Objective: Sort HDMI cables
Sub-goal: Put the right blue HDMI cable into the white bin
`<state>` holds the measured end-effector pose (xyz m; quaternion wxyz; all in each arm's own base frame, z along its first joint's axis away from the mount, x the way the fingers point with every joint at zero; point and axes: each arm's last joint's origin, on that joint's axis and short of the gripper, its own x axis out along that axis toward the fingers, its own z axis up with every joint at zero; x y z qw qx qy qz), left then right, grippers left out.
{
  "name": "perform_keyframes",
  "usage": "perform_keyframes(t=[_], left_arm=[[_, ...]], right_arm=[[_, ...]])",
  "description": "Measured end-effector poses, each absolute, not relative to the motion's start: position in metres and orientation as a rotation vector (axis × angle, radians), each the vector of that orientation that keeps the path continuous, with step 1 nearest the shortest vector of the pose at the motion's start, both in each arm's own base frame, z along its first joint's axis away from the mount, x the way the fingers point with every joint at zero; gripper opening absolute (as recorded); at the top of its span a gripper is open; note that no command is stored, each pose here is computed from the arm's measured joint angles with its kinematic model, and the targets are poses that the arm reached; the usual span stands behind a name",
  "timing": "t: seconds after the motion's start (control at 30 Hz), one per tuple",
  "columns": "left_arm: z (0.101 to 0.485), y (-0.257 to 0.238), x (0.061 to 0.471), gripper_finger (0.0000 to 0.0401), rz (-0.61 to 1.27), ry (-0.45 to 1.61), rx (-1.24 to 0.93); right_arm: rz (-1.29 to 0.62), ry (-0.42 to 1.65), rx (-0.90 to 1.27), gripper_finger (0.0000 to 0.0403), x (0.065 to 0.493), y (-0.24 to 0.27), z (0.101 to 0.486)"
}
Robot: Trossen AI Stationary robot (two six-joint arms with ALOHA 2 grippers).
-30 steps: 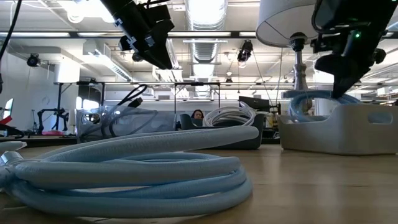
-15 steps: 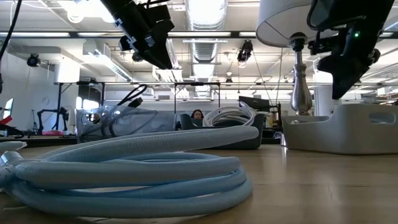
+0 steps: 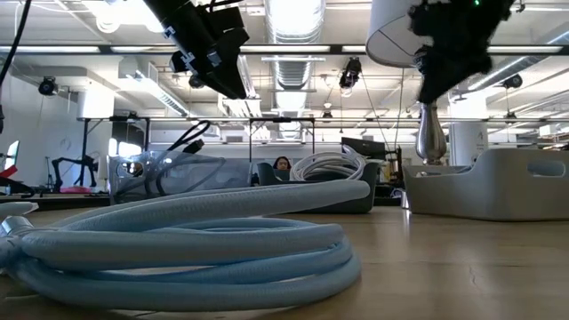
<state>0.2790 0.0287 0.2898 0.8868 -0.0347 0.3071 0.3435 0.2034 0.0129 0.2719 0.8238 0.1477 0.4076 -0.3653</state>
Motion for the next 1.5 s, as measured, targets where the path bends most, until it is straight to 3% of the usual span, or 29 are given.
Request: perform_keyframes(t=[0.2,0.37,0.67,1.5], left_arm=[[0.29,0.026,0.28,0.0152,0.683,0.641,-0.081],[0.29,0.022,0.281,0.0152,0.629,0.648,-0.1],[0.287,0.012,0.281,0.0152,0.562,0.661,-0.11],[0.265,0.008,0.275,0.0152,0.587,0.707,-0.158]], right_arm=[[-0.455,0.733,0.355,0.01,0.231,0.023,0.269],[-0.306,0.712,0.386,0.011,0.253,0.03,0.257],[-0.187,0.914,0.402,0.013,0.295,0.048,0.207],[0.085,1.066,0.378,0.0148,0.427,0.137,0.156]])
